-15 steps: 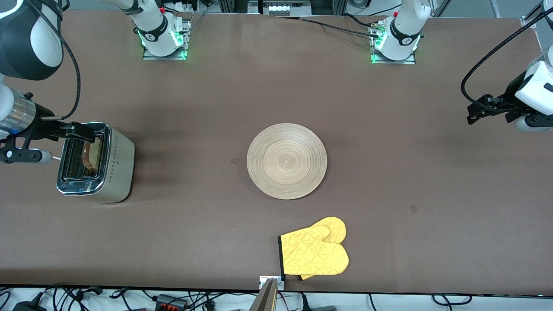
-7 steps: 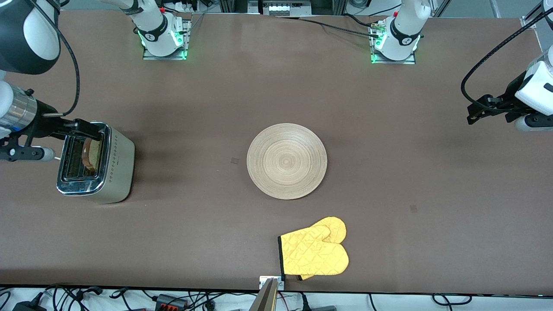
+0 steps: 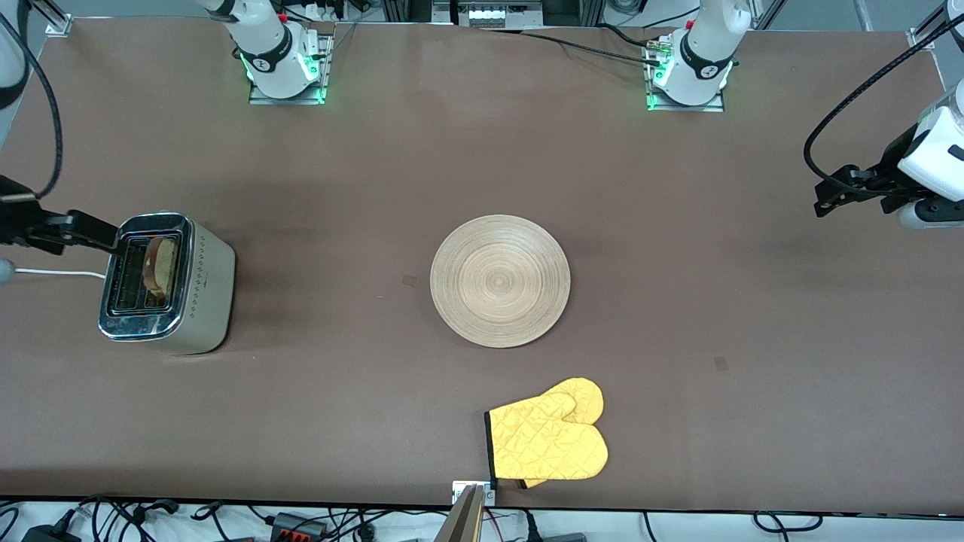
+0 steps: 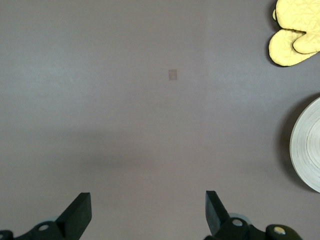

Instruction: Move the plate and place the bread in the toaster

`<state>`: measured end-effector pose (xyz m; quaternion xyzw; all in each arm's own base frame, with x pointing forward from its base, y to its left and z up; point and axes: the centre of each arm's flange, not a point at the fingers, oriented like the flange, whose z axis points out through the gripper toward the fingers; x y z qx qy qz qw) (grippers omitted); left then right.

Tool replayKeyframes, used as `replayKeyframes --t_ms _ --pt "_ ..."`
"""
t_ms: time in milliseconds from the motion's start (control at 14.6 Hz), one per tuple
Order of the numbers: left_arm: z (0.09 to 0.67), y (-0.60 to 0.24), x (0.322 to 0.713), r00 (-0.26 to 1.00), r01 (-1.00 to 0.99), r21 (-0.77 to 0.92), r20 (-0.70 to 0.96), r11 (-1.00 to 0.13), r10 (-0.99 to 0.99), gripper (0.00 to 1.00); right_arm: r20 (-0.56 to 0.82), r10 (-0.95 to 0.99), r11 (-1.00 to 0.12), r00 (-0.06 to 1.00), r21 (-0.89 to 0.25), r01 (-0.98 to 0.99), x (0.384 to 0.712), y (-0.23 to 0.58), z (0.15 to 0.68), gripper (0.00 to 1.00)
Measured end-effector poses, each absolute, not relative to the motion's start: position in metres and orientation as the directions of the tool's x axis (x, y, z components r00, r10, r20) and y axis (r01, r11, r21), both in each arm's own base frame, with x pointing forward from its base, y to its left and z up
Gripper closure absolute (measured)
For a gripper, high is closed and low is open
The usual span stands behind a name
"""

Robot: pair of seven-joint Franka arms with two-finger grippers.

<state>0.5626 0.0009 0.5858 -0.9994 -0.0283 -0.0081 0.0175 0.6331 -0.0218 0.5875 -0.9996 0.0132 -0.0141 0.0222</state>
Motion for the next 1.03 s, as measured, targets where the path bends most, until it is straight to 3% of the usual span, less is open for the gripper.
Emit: replayKeyframes --t_ms 480,1028 --pt "0.586 0.007 0.563 0.998 0.067 -0.035 0.017 -0.997 0.067 0.0 0.044 -0.018 -1.0 0.999 -0.009 -0.018 0.62 -0.025 0.584 0.0" --pt "0.587 0.007 0.563 0.998 0.067 -0.034 0.02 -0.997 0.067 0.0 0.031 -0.016 -1.0 0.999 -0.017 -0.016 0.552 -0.025 0.592 0.0"
